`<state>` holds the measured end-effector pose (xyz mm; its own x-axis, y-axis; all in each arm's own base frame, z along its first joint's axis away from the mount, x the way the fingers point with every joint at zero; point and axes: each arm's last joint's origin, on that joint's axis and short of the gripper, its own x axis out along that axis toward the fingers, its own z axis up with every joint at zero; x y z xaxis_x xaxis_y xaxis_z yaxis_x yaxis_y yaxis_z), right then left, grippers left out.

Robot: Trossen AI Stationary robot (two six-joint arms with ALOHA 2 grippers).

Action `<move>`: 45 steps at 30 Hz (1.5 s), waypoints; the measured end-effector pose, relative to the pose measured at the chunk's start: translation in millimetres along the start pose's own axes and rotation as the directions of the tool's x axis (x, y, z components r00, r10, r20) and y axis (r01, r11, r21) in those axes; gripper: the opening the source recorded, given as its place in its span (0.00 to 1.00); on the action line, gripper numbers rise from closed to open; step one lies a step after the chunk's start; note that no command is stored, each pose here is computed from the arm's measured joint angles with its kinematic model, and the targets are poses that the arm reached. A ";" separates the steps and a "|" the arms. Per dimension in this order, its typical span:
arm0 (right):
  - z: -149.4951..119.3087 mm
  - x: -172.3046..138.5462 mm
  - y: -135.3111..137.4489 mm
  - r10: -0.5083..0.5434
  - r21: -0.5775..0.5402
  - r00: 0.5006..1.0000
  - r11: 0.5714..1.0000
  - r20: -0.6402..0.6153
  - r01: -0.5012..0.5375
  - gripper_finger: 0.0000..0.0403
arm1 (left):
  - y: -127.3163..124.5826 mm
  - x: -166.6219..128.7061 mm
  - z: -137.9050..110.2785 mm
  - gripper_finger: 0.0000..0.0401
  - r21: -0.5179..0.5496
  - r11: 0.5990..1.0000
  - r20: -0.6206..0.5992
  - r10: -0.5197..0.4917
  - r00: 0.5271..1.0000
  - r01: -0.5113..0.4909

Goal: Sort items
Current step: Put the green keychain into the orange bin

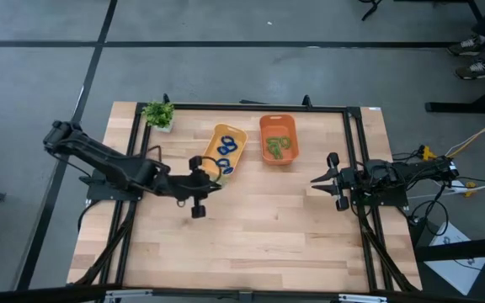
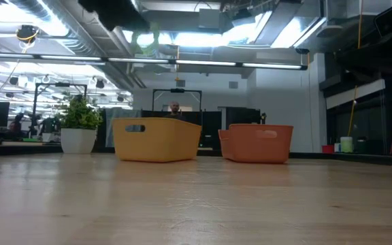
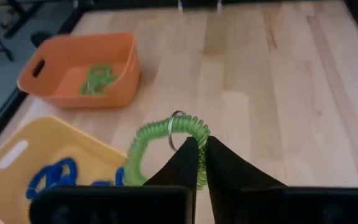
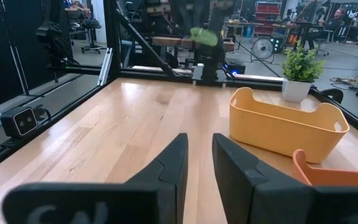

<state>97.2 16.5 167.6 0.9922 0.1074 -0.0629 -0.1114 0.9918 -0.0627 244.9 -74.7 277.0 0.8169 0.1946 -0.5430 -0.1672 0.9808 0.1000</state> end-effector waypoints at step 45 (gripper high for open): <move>0.0 0.0 0.0 0.000 0.000 1.000 1.000 0.000 0.000 0.19 | 151.7 33.7 30.2 0.03 -0.150 0.962 0.186 0.256 0.949 -0.230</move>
<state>97.2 16.6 167.6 0.9922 0.1077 -0.0630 -0.1117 0.9918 -0.0627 263.7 80.9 299.1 0.8348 0.4373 -0.3345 -0.4313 0.8970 0.0963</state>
